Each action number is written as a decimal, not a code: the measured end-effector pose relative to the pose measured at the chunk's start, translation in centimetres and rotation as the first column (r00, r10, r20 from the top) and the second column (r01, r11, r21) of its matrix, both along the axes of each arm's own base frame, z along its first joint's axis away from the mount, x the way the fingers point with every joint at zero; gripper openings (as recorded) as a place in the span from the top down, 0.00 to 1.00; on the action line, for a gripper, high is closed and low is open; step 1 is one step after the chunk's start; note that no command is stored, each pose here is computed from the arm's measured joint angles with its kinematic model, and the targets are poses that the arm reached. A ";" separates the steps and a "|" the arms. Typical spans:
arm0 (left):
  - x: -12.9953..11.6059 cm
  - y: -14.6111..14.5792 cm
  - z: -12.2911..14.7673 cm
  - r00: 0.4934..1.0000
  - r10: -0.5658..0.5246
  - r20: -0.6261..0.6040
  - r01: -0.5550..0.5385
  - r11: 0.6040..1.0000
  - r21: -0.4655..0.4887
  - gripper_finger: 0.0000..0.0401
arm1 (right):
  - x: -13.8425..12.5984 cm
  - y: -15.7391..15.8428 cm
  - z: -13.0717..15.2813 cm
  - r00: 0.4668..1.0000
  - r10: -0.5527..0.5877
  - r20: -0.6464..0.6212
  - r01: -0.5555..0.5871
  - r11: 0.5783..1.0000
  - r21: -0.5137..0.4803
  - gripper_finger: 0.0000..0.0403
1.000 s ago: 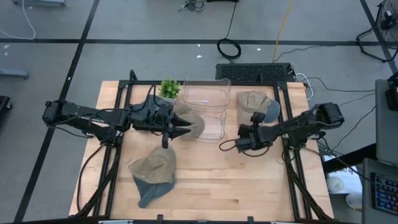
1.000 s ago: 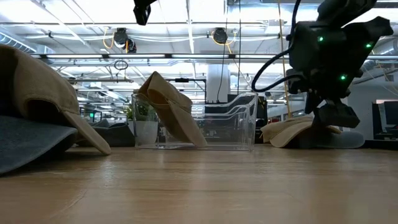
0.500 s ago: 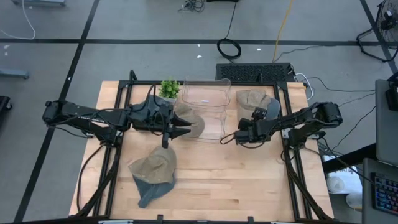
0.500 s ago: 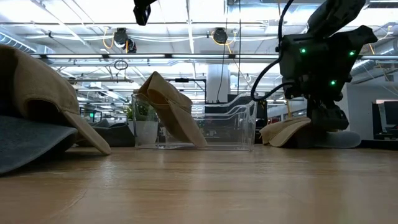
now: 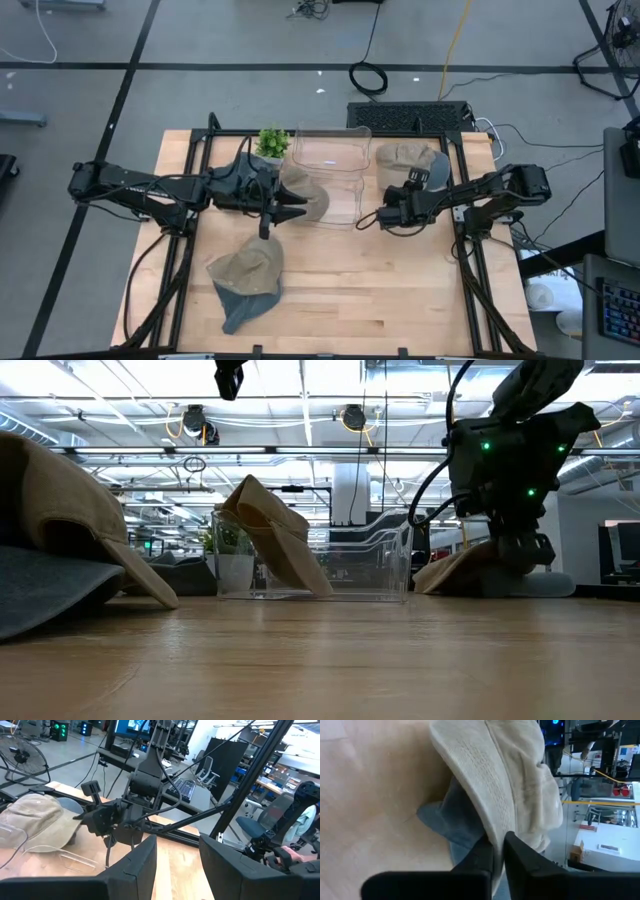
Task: Pick & Place hat
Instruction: Put the top brown cap into the bottom transparent bin
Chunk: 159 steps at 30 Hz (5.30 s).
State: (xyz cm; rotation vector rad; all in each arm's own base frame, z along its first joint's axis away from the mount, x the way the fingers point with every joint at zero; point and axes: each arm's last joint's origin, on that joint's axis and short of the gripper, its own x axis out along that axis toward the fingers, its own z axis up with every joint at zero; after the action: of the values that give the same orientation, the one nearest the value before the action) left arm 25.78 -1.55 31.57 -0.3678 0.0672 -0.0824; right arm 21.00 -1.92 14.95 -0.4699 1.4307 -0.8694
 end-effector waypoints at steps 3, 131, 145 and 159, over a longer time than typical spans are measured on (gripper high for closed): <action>0.0 0.0 0.0 1.000 0.000 0.000 0.000 1.000 0.000 0.61 | 0.0 0.2 0.1 1.000 0.004 0.005 -0.004 1.000 0.008 0.99; -4.5 -3.6 3.0 0.989 -0.011 0.146 -0.135 0.307 0.942 0.61 | -2.5 18.8 21.7 0.207 0.922 0.326 -0.604 0.383 -0.699 1.00; -2.5 -4.2 2.5 0.979 -0.006 0.204 -0.198 0.228 0.953 0.61 | -2.5 18.8 21.7 0.209 0.923 0.324 -0.604 0.383 -0.699 1.00; -3.5 -3.6 3.6 0.957 0.165 0.240 -0.259 0.859 0.442 0.61 | -2.5 18.7 21.7 0.240 0.923 0.300 -0.603 0.384 -0.700 1.00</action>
State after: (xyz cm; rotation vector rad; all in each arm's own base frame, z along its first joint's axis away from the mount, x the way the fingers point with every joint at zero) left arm 22.25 -5.19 35.17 0.1245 -0.1474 0.1195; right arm 18.46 16.78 36.67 -1.0226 0.1161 -0.3727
